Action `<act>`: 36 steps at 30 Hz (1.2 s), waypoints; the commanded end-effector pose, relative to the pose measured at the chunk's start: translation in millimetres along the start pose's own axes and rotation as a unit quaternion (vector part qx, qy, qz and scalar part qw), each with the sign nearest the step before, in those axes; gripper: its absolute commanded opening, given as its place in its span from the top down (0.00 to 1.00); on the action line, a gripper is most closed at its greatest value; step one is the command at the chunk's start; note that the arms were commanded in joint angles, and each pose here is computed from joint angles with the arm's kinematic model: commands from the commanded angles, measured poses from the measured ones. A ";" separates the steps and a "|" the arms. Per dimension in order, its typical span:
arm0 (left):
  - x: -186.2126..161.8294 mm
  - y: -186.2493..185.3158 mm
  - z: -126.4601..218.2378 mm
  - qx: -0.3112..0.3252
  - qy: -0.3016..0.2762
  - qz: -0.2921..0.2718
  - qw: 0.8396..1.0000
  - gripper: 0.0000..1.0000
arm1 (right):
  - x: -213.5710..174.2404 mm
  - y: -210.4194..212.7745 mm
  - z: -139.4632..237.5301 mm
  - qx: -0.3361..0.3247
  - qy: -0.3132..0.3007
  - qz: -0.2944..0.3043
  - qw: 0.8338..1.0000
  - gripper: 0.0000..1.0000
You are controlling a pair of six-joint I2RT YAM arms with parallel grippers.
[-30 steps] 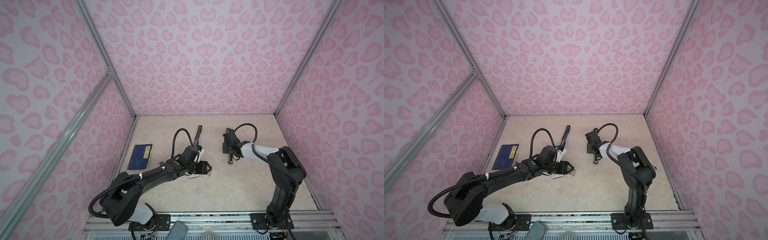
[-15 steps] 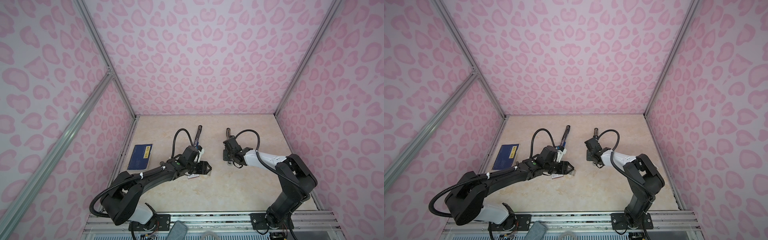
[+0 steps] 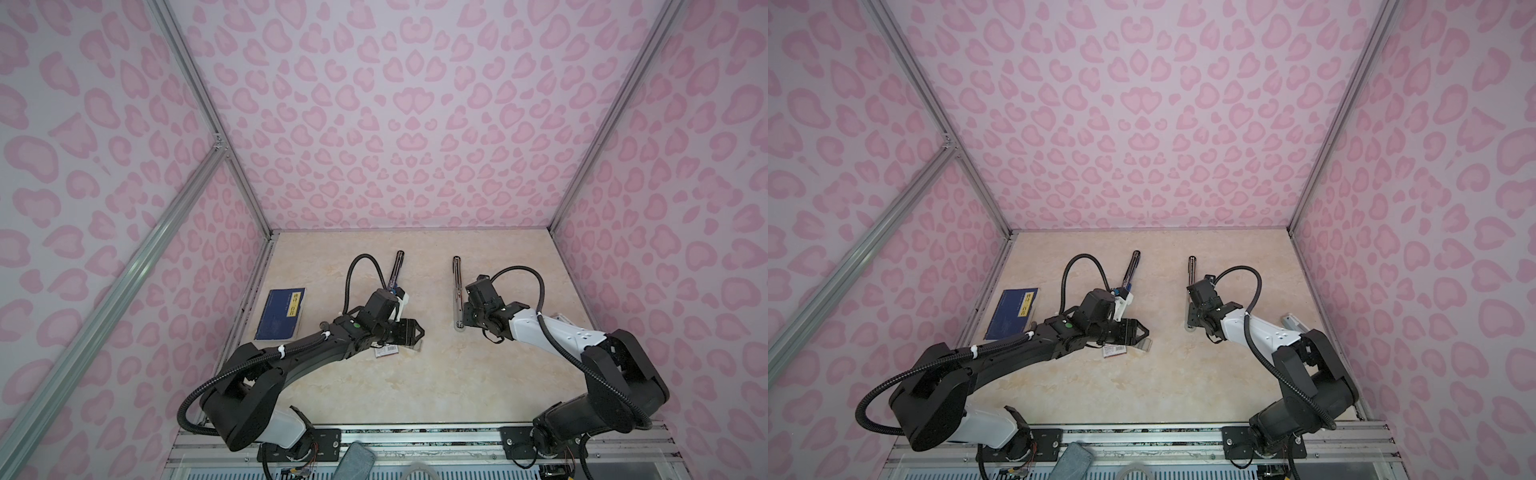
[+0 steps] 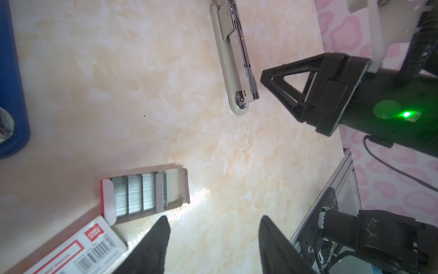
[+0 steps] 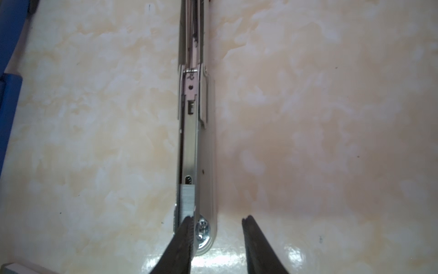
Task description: Load the staples into the stapler
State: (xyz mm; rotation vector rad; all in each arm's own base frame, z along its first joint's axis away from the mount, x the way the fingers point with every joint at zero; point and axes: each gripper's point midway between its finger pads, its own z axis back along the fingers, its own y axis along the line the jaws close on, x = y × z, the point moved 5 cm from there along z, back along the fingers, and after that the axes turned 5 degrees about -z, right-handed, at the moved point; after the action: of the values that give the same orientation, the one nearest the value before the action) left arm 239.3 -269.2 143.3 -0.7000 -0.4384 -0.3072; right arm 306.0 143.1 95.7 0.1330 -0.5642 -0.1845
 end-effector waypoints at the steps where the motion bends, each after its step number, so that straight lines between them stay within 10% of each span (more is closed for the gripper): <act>1: 8.6 -2.3 1.3 0.005 -0.014 0.000 1.000 0.37 | -9.2 18.2 -7.5 0.031 0.020 0.012 0.999 0.61; 18: 27.8 19.5 34.0 0.074 -0.069 0.004 0.995 0.34 | -5.2 113.9 -13.5 0.165 0.029 0.076 0.983 0.61; 36: 130.5 -17.9 -61.4 0.053 -0.025 -0.127 0.990 0.22 | -8.2 -61.8 56.8 0.096 -0.083 -0.113 0.985 0.40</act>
State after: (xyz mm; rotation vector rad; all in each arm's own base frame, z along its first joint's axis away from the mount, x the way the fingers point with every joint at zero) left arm 354.7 -324.3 178.7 -0.5542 -0.6037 -0.4211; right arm 269.8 96.8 133.2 0.3936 -0.7203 -0.2986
